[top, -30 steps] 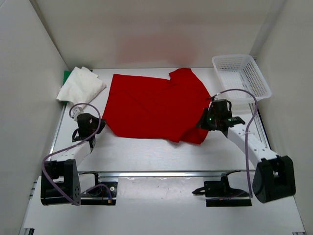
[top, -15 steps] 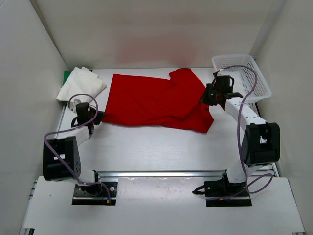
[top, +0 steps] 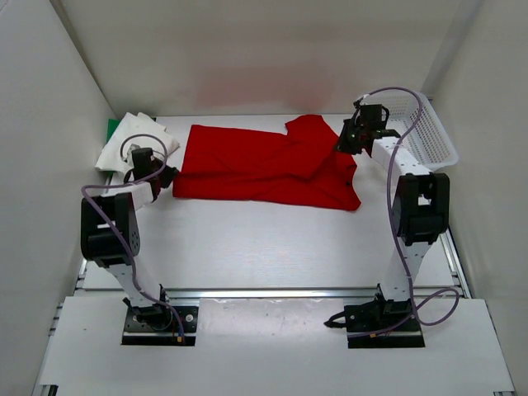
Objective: Fold and stack the t-shirts
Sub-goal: Grap the side of the flattened tshirt closest away from the robot with both arms, then fold the flattened tshirt in 1/3 of the way
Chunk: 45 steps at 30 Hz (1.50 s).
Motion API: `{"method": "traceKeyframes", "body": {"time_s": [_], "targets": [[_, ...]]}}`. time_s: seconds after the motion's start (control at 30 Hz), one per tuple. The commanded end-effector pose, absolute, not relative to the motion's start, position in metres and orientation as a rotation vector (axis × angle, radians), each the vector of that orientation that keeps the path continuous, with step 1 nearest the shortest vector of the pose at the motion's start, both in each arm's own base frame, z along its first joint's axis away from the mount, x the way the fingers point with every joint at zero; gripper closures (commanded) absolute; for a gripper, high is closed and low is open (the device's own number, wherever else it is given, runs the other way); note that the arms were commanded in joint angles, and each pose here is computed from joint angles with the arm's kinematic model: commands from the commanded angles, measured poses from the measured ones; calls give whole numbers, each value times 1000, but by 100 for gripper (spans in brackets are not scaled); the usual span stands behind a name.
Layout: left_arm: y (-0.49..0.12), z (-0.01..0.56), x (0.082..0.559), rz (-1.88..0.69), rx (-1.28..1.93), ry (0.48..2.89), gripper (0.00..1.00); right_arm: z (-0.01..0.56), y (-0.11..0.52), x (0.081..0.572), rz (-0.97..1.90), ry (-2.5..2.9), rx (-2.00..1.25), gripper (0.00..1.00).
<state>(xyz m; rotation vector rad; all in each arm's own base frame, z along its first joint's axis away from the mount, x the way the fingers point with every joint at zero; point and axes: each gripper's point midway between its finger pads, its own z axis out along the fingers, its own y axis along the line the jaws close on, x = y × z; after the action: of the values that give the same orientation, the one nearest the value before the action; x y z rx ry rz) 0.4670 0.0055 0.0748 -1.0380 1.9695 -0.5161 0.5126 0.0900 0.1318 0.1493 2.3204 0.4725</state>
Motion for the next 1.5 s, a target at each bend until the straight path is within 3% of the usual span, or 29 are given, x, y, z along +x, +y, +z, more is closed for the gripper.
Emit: {"method": "traceKeyframes", "body": {"time_s": [0.0, 0.17, 0.3, 0.4, 0.43, 0.47, 0.5, 0.53, 0.6, 0.73, 0.8, 0.83, 0.87, 1.03, 1.1, 1.2, 1.3, 1.47], "targets": [[6, 78, 487, -477, -982, 2001, 100, 127, 79, 523, 444, 2336, 136, 100], [-4, 53, 500, -483, -959, 2097, 95, 119, 73, 534, 438, 2331, 160, 100], [-5, 48, 501, -465, -934, 2115, 83, 113, 71, 548, 431, 2335, 152, 100], [6, 58, 500, -457, -936, 2086, 68, 108, 73, 555, 431, 2350, 149, 100], [4, 62, 500, -468, -930, 2083, 53, 110, 71, 558, 429, 2348, 150, 96], [4, 66, 498, -475, -922, 2082, 48, 114, 74, 559, 432, 2341, 145, 94], [11, 71, 498, -477, -929, 2068, 45, 115, 74, 559, 426, 2341, 148, 85], [12, 79, 492, -470, -923, 2055, 45, 118, 76, 557, 426, 2339, 147, 74], [9, 83, 477, -471, -919, 2034, 51, 125, 78, 555, 438, 2323, 150, 65], [4, 72, 432, -504, -973, 2020, 57, 158, 82, 534, 462, 2267, 154, 58], [3, 56, 406, -517, -1019, 2035, 58, 181, 88, 519, 498, 2194, 163, 71], [-1, 53, 402, -544, -1033, 2038, 57, 160, 88, 503, 521, 2233, 191, 90], [-1, 46, 393, -538, -1048, 2042, 56, 157, 92, 485, 547, 2221, 208, 100], [-3, 37, 387, -551, -1079, 2033, 43, 139, 108, 428, 643, 2181, 254, 99], [-2, 34, 393, -565, -1090, 2021, 37, 140, 109, 413, 673, 2150, 286, 81], [-8, 35, 407, -604, -1078, 2021, 36, 97, 92, 376, 663, 2185, 429, 61], [-8, 32, 416, -618, -1090, 2019, 42, 71, 65, 356, 595, 2195, 561, 57], [-10, 22, 421, -642, -1100, 2034, 68, 54, 34, 341, 445, 2197, 639, 55]]}}
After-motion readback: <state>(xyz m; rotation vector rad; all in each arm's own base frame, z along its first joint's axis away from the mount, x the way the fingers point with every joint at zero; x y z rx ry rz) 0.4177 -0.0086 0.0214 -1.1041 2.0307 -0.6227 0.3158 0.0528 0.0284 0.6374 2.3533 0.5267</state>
